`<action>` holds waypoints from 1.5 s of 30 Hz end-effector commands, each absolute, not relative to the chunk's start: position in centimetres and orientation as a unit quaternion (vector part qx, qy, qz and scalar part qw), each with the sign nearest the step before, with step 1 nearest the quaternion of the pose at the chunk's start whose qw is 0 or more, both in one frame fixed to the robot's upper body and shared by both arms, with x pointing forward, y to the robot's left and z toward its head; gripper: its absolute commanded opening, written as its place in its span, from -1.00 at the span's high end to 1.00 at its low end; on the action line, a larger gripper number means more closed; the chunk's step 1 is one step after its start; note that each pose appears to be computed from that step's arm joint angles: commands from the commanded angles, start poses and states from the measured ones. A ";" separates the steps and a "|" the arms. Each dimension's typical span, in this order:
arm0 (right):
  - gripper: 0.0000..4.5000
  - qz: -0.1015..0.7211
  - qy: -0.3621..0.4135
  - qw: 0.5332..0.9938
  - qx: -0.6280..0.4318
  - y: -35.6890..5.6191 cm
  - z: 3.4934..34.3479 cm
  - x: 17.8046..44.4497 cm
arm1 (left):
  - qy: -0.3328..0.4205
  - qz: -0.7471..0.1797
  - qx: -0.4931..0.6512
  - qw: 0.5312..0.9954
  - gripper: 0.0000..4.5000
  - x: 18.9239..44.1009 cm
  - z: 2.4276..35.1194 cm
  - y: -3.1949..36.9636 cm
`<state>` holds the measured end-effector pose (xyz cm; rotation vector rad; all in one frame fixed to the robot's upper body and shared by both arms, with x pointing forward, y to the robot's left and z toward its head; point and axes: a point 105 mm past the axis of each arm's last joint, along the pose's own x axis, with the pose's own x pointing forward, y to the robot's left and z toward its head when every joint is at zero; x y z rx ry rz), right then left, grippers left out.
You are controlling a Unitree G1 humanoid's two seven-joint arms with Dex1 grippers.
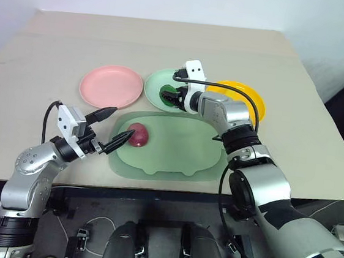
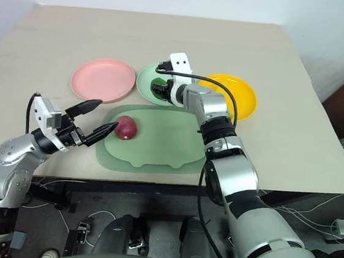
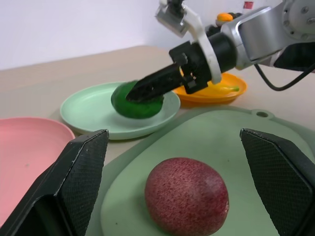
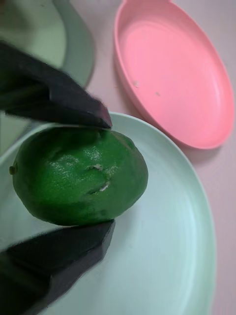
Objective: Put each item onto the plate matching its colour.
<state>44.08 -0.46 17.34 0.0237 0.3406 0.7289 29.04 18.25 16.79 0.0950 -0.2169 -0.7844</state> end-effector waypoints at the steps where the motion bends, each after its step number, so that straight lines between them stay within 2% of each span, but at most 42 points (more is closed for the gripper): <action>1: -0.99 0.383 0.134 0.914 0.006 0.6 19.6 43.6 | -0.128 -0.383 0.059 0.913 -1.00 28.8 18.3 17.9; 6: -0.99 0.408 0.061 0.910 0.031 -0.7 21.6 42.0 | -0.128 -0.381 0.057 0.914 -1.00 28.9 18.6 17.7; 10: -0.99 0.452 0.001 0.890 0.057 -1.6 22.5 38.1 | -0.136 -0.356 0.058 0.923 -1.00 29.4 18.7 18.0; 16: -0.99 0.492 -0.014 0.869 0.060 -3.0 21.8 32.8 | -0.122 -0.356 0.038 0.926 -1.00 29.4 18.2 17.4; 22: -0.99 0.508 -0.001 0.860 0.035 -5.1 19.5 29.4 | -0.101 -0.362 0.018 0.926 -1.00 29.7 16.7 16.4; 28: -0.99 0.489 0.034 0.872 0.012 -6.6 17.0 28.7 | -0.071 -0.362 0.019 0.929 -1.00 30.1 14.9 16.0; 45: -0.99 0.421 0.045 0.906 0.002 -8.6 16.6 29.4 | -0.036 -0.380 0.034 0.924 -1.00 33.1 12.1 14.7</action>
